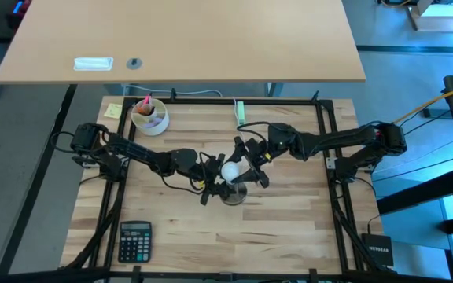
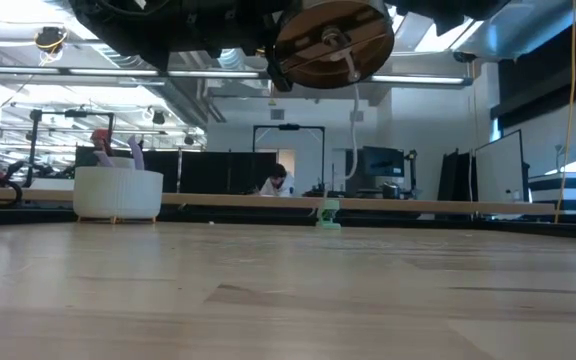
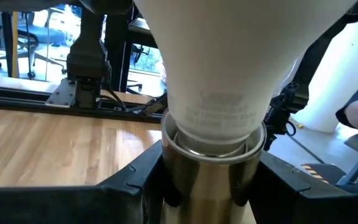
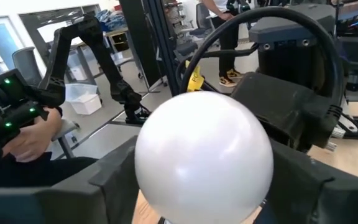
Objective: Screw lightbulb
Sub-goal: Insert the lightbulb into the lamp
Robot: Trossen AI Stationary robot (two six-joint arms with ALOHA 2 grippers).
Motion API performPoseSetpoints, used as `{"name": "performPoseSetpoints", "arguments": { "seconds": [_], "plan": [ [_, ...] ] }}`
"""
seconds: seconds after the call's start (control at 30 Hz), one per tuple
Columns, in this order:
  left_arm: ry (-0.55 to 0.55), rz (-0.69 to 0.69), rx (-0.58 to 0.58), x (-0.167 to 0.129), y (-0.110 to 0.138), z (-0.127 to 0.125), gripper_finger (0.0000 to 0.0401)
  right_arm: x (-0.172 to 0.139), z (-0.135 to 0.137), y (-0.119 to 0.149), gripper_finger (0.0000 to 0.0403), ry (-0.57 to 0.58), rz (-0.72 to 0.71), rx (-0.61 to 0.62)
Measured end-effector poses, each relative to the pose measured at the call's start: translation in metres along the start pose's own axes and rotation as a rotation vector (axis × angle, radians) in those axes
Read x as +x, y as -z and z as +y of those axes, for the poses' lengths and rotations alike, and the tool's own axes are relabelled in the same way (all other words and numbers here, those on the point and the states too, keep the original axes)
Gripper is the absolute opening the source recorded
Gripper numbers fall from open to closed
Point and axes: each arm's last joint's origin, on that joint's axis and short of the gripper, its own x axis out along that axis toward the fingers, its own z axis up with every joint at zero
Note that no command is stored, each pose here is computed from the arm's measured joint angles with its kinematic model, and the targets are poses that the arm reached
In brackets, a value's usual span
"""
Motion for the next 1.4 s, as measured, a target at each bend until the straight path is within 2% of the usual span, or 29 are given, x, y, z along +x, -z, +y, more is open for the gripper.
{"name": "performPoseSetpoints", "arguments": {
  "seconds": [0.3, 0.47, 0.73, 0.87, 1.0, 1.13, 1.23, 1.4],
  "plan": [
    [-0.075, 0.004, -0.023, 0.0, 0.002, 0.003, 0.0164, 0.0, -0.002, 0.005, 0.0259, 0.065, 0.037, 0.029],
    [-0.194, 0.035, -0.013, -0.007, -0.003, 0.002, 0.0164, -0.001, -0.004, 0.006, 0.0259, 0.131, 0.048, 0.03],
    [-0.461, 0.066, 0.027, -0.015, -0.004, -0.001, 0.0164, 0.006, 0.003, 0.013, 0.026, 0.407, 0.095, -0.068],
    [-0.548, 0.042, 0.009, -0.017, -0.005, 0.002, 0.0164, 0.009, 0.009, 0.016, 0.026, 0.572, 0.096, -0.1],
    [-0.589, 0.033, 0.003, -0.017, -0.005, 0.001, 0.0164, 0.011, 0.013, 0.017, 0.026, 0.694, 0.073, -0.058],
    [-0.629, 0.05, 0.017, -0.014, -0.01, -0.001, 0.0164, 0.011, 0.014, 0.019, 0.0261, 0.797, 0.032, 0.039],
    [-0.65, 0.052, 0.03, -0.012, -0.013, -0.003, 0.0164, 0.011, 0.015, 0.02, 0.0261, 0.821, 0.008, 0.094],
    [-0.664, 0.078, 0.028, -0.011, -0.012, -0.003, 0.0164, 0.011, 0.015, 0.021, 0.0261, 0.796, 0.007, 0.099]
  ]
}}
